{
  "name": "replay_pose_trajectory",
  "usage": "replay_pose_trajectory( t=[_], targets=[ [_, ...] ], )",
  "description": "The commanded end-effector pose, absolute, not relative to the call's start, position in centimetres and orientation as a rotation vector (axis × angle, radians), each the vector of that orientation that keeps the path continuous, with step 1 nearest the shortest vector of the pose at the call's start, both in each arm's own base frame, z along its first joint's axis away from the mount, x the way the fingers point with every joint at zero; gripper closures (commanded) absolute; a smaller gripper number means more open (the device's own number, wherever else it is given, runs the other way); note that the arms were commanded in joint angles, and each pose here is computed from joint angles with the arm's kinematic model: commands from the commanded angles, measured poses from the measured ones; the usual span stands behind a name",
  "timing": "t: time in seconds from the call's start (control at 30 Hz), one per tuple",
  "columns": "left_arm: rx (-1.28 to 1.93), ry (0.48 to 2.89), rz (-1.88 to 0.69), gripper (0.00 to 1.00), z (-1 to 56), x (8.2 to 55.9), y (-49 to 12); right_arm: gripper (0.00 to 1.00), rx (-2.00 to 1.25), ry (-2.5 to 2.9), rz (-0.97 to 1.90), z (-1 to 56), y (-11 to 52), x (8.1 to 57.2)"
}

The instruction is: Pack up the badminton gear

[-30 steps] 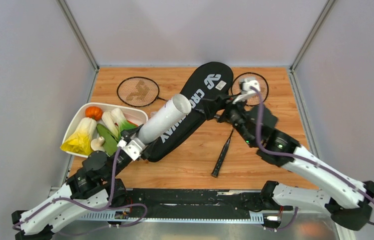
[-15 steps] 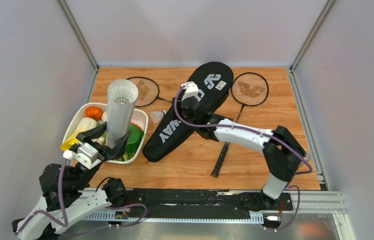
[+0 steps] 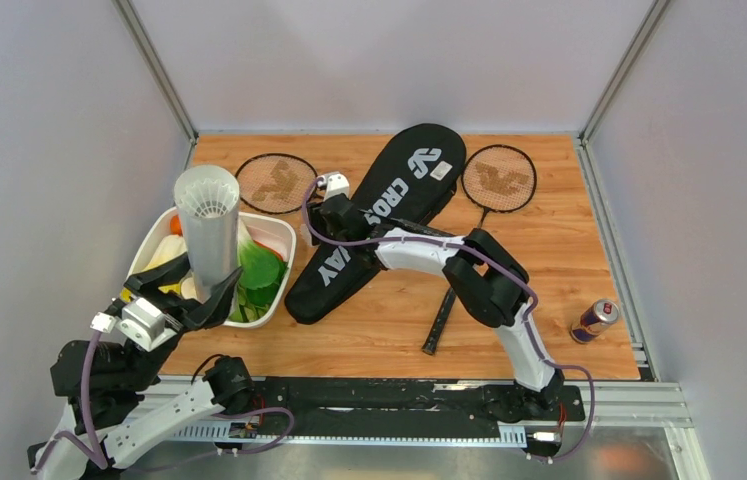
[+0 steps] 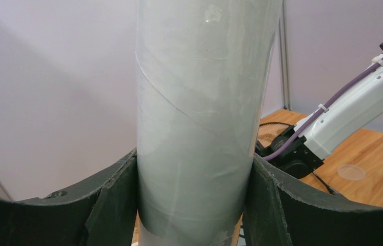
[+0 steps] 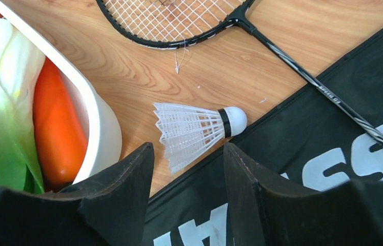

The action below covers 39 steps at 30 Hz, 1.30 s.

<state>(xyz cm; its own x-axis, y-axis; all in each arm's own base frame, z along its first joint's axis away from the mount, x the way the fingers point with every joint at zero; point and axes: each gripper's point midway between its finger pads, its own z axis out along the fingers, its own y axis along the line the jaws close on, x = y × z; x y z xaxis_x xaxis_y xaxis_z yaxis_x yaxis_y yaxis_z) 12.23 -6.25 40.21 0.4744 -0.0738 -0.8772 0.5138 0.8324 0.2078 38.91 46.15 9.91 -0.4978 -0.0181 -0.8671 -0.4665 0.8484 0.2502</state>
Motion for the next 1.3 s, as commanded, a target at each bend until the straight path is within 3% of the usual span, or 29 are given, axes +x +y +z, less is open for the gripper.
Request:
replay_pose_trajectory(
  t=[0.0,0.33,0.53,0.73,1.0,1.27],
  targets=[
    [0.433,0.960,-0.408,0.47,41.8,10.8,-4.2,0.44,-0.332,1.963,0.594,11.6,48.3,39.7],
    [0.435,0.972,-0.388,0.47,41.3,11.0,-4.0,0.40,-0.279,1.967,0.361,9.0,48.2,40.4],
    [0.431,0.964,-0.388,0.47,41.6,10.9,-3.9,0.45,-0.257,1.963,0.226,7.9,47.4,41.2],
    [0.434,0.972,-0.376,0.47,41.4,11.1,-3.9,0.61,-0.233,1.946,0.179,8.4,46.8,41.4],
    [0.433,0.990,-0.362,0.47,41.0,11.4,-4.0,1.00,-0.190,1.918,0.179,10.5,45.9,41.4],
    [0.465,1.034,-0.319,0.47,39.6,12.4,-4.9,1.00,-0.164,1.833,0.327,17.8,44.6,39.7]
  ],
)
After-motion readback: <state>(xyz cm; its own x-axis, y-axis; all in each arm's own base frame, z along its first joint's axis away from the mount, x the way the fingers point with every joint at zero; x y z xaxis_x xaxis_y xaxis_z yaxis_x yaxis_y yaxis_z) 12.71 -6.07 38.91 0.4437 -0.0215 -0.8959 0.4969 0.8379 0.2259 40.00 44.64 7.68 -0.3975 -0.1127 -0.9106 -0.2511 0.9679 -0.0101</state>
